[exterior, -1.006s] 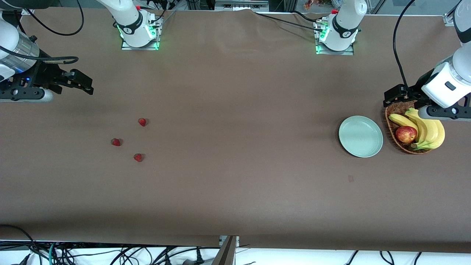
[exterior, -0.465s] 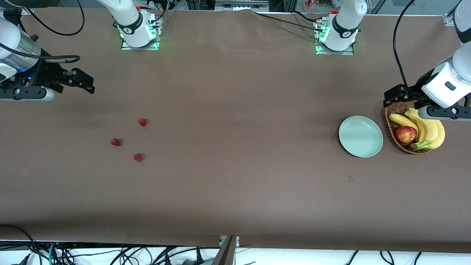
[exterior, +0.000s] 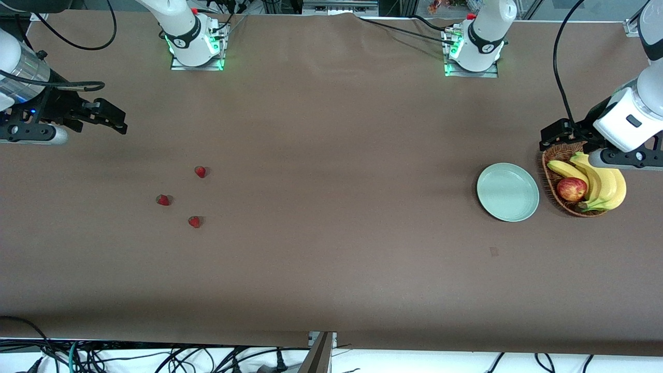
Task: Collect all strawberries into plate
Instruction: 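Reach the right gripper down toward the three red strawberries, then grasp one strawberry with the right gripper, then set the strawberry mid-table with the right gripper while the left gripper approaches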
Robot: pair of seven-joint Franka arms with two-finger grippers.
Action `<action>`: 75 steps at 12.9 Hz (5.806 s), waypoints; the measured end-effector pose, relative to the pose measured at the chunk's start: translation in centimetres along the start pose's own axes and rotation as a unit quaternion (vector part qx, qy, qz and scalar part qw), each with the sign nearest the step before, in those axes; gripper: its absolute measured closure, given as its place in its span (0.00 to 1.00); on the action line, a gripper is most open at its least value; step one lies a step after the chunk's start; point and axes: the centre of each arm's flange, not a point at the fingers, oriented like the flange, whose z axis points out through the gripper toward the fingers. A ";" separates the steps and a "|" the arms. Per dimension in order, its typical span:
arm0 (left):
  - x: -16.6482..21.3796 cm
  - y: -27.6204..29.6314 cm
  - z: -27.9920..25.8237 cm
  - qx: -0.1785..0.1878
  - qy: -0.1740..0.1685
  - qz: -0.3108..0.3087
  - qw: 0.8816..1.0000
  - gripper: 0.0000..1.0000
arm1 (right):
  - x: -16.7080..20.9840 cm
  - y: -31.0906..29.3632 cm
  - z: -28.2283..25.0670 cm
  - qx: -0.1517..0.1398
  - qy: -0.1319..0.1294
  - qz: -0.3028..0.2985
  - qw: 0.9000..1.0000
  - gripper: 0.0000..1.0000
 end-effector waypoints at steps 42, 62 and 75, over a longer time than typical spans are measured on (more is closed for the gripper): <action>0.0 0.1 0.0 0.000 0.000 0.001 1.000 0.00 | 11.2 -12.0 36.2 0.080 0.032 -0.016 0.996 0.69; 1.5 -0.9 4.5 -0.001 -0.004 -0.007 1.000 0.00 | -10.5 -55.8 41.9 0.155 0.071 0.203 0.964 0.64; -1.5 3.5 13.9 0.003 0.001 0.018 1.000 0.00 | 2.4 -38.9 26.1 0.036 0.028 0.092 0.995 0.26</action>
